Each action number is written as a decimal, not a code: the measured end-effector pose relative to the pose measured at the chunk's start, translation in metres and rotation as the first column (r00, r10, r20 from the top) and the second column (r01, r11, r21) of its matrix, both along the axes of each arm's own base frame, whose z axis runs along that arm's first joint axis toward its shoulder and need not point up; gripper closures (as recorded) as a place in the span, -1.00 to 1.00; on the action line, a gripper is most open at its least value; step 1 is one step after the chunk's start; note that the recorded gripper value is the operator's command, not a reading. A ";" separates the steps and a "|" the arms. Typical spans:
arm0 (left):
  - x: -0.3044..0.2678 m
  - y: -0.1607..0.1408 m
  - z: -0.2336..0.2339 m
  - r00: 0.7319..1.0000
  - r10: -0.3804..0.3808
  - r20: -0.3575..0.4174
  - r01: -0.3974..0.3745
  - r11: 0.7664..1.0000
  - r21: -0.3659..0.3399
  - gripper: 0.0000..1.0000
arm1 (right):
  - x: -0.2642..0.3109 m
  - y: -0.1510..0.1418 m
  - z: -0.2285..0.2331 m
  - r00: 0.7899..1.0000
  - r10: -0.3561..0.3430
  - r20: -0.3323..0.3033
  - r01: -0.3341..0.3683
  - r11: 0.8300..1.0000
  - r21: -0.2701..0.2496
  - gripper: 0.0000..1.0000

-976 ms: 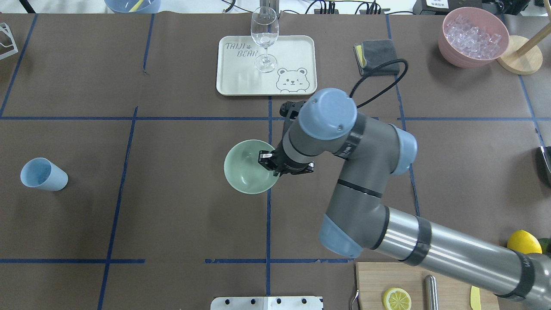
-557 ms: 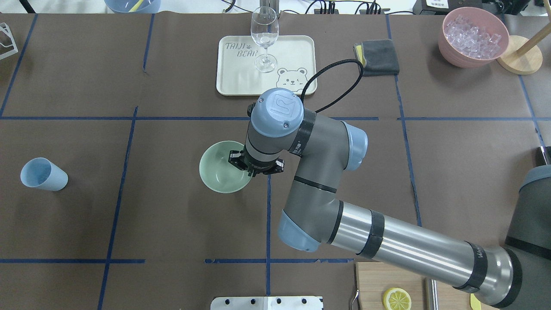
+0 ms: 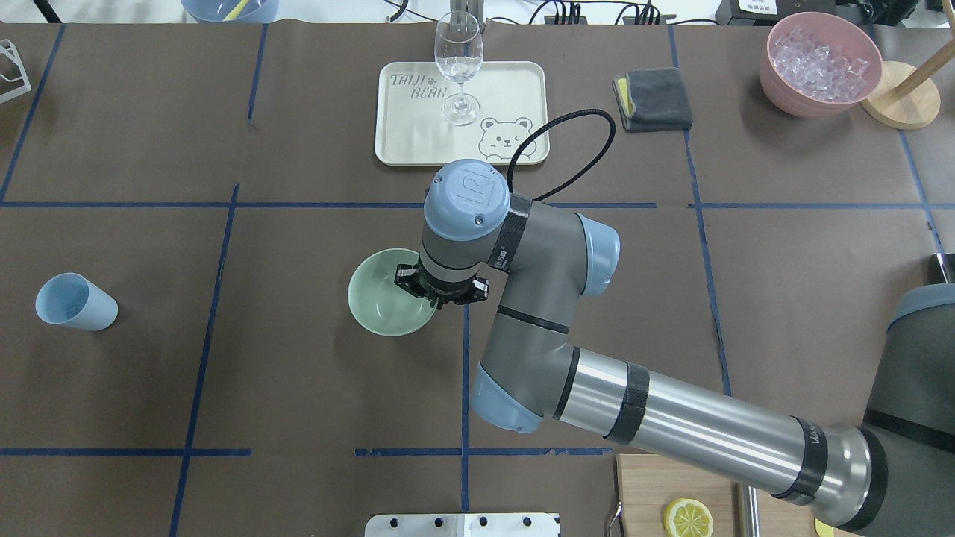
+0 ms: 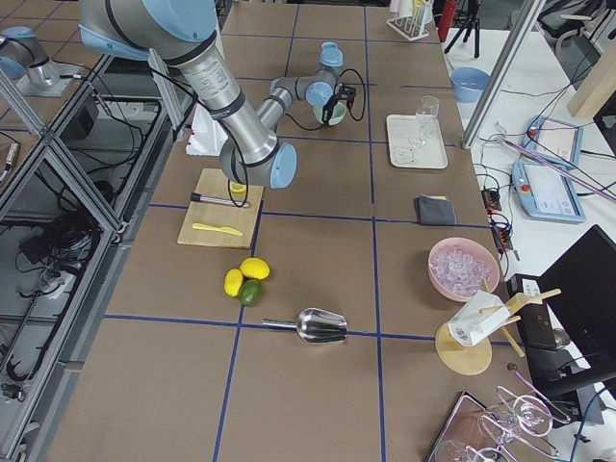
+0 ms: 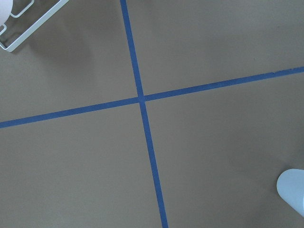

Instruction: Pour ice into bowl

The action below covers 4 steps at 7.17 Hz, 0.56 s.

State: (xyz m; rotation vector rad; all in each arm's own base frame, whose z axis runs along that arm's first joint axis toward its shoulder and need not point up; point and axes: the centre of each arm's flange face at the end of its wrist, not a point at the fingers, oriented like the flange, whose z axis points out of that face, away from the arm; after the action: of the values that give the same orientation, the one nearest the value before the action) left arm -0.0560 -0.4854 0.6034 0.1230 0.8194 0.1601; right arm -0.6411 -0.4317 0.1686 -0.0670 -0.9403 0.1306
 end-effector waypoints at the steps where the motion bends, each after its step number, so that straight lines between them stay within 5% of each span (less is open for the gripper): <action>1: 0.000 0.000 0.000 1.000 0.000 0.000 0.000 1.000 -0.001 -1.00 | -0.003 -0.002 0.002 1.000 0.003 0.009 -0.003 1.000 0.003 1.00; 2: 0.000 0.000 0.001 1.000 0.000 0.000 0.000 1.000 -0.001 -1.00 | -0.004 -0.003 0.002 1.000 0.005 0.015 -0.005 1.000 0.003 1.00; 3: 0.000 0.000 0.001 1.000 0.000 0.000 0.000 1.000 -0.001 -1.00 | -0.004 -0.003 0.002 1.000 0.006 0.018 -0.006 1.000 0.002 -0.98; 4: 0.000 0.000 0.001 1.000 0.000 0.000 0.000 1.000 -0.001 -1.00 | -0.004 -0.003 0.003 1.000 0.008 0.018 -0.008 1.000 0.000 -1.00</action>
State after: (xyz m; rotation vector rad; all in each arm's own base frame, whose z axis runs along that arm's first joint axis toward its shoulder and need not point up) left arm -0.0560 -0.4854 0.6040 0.1218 0.8195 0.1595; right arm -0.6453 -0.4349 0.1713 -0.0644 -0.9589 0.1369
